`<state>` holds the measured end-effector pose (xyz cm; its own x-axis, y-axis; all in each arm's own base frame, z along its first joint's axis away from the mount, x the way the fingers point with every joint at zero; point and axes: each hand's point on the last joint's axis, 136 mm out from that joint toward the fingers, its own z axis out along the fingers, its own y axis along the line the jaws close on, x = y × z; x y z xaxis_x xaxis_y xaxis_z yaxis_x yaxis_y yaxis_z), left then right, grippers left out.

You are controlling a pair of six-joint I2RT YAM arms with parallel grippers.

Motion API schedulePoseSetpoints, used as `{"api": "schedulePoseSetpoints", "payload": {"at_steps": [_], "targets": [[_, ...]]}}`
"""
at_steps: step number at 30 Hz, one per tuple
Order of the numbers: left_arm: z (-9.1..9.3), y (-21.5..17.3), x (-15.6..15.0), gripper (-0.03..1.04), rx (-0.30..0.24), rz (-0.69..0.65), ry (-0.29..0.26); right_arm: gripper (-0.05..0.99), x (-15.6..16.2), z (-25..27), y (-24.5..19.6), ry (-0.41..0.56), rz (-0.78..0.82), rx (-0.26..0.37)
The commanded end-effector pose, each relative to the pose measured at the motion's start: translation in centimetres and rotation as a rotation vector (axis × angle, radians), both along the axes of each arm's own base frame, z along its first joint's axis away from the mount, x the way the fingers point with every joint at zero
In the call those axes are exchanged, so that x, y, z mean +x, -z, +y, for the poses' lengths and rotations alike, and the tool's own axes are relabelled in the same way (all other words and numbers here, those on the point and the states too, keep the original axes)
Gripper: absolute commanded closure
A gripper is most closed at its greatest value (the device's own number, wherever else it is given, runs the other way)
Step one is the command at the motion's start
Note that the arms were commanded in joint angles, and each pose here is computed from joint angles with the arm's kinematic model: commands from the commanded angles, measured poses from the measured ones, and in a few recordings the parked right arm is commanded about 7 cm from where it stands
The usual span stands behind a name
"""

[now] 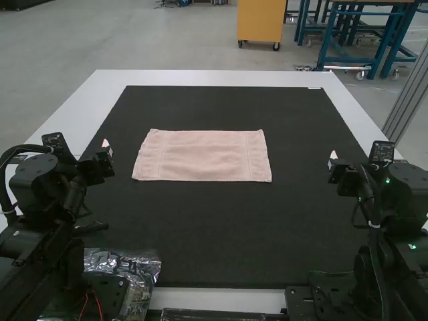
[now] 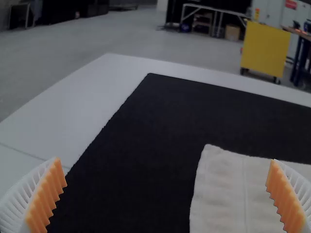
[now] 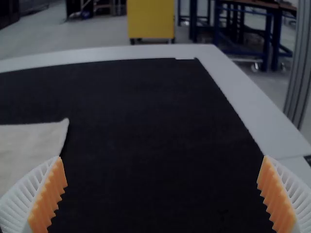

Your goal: Fold the towel.

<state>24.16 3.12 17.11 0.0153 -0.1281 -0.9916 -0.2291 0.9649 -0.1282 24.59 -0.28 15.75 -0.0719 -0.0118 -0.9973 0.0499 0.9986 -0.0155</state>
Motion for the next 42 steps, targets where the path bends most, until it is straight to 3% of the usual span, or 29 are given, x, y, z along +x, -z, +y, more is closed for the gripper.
{"api": "schedulePoseSetpoints", "payload": {"at_steps": [1, 6, 8, 9, 11, 12, 15, 19, 21, 22, 23, 25, 27, 29, 33, 38, 42], "targets": [[0.4, 0.1, 0.0, 0.04, -0.007, -0.003, -0.019, 0.03, 0.0, -0.1, 0.1, -0.001, -0.001, -0.010], [0.4, -0.3, -0.1, 0.04, -0.004, -0.017, -0.020, 0.03, 0.0, -0.1, -0.1, -0.001, -0.009, -0.008], [0.4, -0.9, -0.1, 0.04, 0.029, -0.036, -0.018, 0.03, 0.1, 0.0, -0.9, -0.006, -0.040, -0.018], [0.4, -1.3, -0.1, 0.04, 0.078, -0.037, -0.022, 0.03, 0.1, 0.1, -1.5, -0.008, -0.067, -0.031], [0.4, -2.2, -0.1, 0.04, 0.242, -0.035, -0.030, 0.03, 0.0, 0.0, -3.4, -0.003, -0.143, -0.046], [0.5, -2.2, -0.1, 0.04, 0.257, -0.031, -0.032, 0.03, -0.1, -0.3, -4.7, 0.015, -0.194, -0.046], [0.4, -3.2, -0.2, 0.04, 0.257, -0.073, -0.037, 0.03, -0.7, -1.1, -7.2, 0.065, -0.294, -0.080], [1.2, -5.8, -0.9, 0.04, 0.256, -0.174, -0.094, 0.02, -1.0, -1.4, -8.4, 0.088, -0.343, -0.096], [1.2, -6.7, -1.2, 0.06, 0.267, -0.210, -0.100, 0.02, -0.9, -1.4, -7.9, 0.093, -0.312, -0.186], [1.2, -7.0, -1.2, 0.06, 0.318, -0.206, -0.109, 0.02, -0.9, -1.4, -7.9, 0.100, -0.306, -0.256], [1.2, -7.2, -1.3, 0.06, 0.365, -0.202, -0.119, 0.02, -0.9, -1.4, -8.1, 0.099, -0.311, -0.268], [1.2, -7.3, -1.4, 0.06, 0.401, -0.197, -0.125, 0.02, -1.1, -1.2, -8.8, 0.099, -0.342, -0.289], [1.2, -7.6, -1.4, 0.06, 0.476, -0.188, -0.136, 0.03, -1.4, -1.2, -9.7, 0.113, -0.370, -0.381], [1.2, -8.6, -1.8, 0.06, 0.527, -0.212, -0.155, 0.03, -1.7, -1.1, -10.4, 0.120, -0.397, -0.421], [0.4, -11.7, -2.8, 0.06, 0.522, -0.349, -0.139, 0.03, -3.0, -1.3, -13.9, 0.145, -0.499, -0.406], [-0.5, -16.8, -4.1, 0.07, 0.513, -0.430, -0.100, 0.03, -3.4, -0.9, -18.9, 0.102, -0.518, -0.290], [-1.3, -19.5, -2.1, 0.08, 0.444, -0.398, -0.045, 0.03, -0.7, -0.4, -21.8, 0.049, -0.456, -0.183]]}}
